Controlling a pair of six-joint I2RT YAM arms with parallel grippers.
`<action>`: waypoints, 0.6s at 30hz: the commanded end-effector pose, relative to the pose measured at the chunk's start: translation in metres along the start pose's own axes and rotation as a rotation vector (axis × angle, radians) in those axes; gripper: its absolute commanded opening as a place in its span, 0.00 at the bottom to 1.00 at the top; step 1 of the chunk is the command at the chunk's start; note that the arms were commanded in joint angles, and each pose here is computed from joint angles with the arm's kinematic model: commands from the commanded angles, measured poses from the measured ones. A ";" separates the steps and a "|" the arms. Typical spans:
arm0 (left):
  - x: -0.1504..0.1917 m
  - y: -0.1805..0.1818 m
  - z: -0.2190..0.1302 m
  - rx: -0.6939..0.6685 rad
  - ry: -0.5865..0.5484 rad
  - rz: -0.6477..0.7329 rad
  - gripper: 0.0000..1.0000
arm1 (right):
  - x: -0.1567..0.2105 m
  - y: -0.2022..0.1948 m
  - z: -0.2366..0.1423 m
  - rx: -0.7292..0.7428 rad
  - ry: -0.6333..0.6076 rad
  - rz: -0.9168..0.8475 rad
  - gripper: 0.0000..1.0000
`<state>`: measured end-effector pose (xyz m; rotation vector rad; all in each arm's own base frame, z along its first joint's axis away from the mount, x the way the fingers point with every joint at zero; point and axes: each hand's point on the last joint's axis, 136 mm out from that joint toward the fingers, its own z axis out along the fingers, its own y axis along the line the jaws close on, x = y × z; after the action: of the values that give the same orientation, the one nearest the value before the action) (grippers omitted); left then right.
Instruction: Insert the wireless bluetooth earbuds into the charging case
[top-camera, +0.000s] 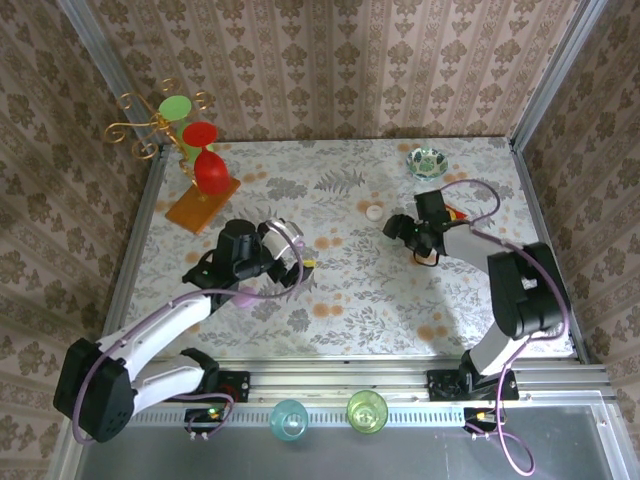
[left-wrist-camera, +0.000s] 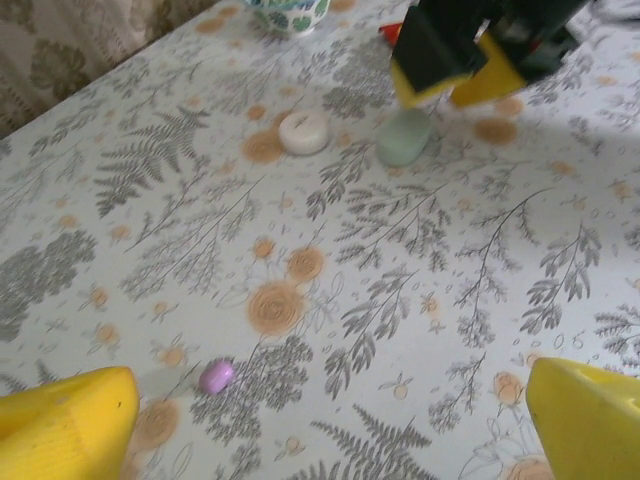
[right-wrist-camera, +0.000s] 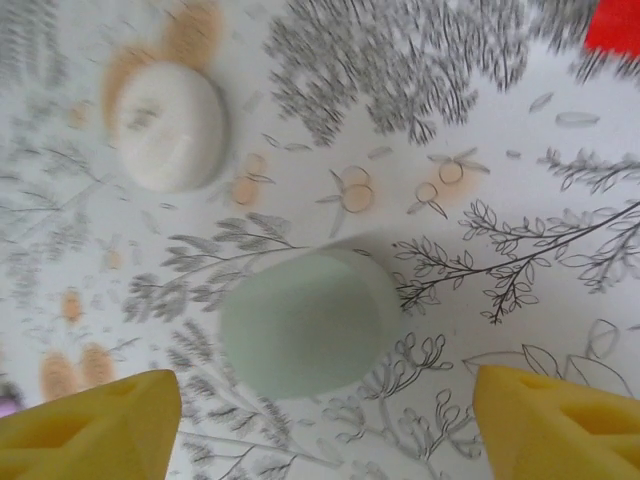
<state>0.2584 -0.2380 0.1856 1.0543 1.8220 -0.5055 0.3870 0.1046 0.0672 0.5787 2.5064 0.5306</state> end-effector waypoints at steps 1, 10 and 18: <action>0.013 0.004 -0.021 -0.041 0.144 0.061 0.98 | -0.014 0.001 -0.029 0.015 -0.091 -0.089 0.82; 0.056 0.016 -0.057 -0.099 0.409 0.232 0.96 | -0.014 0.038 -0.078 -0.119 -0.176 -0.279 0.89; 0.122 0.010 -0.082 -0.012 0.630 0.200 0.99 | 0.013 0.076 -0.090 -0.226 -0.186 -0.466 0.93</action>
<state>0.2283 -0.1417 0.1424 1.3526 2.1178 -0.0580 0.3561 0.1385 0.1621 0.0789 2.2914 0.5386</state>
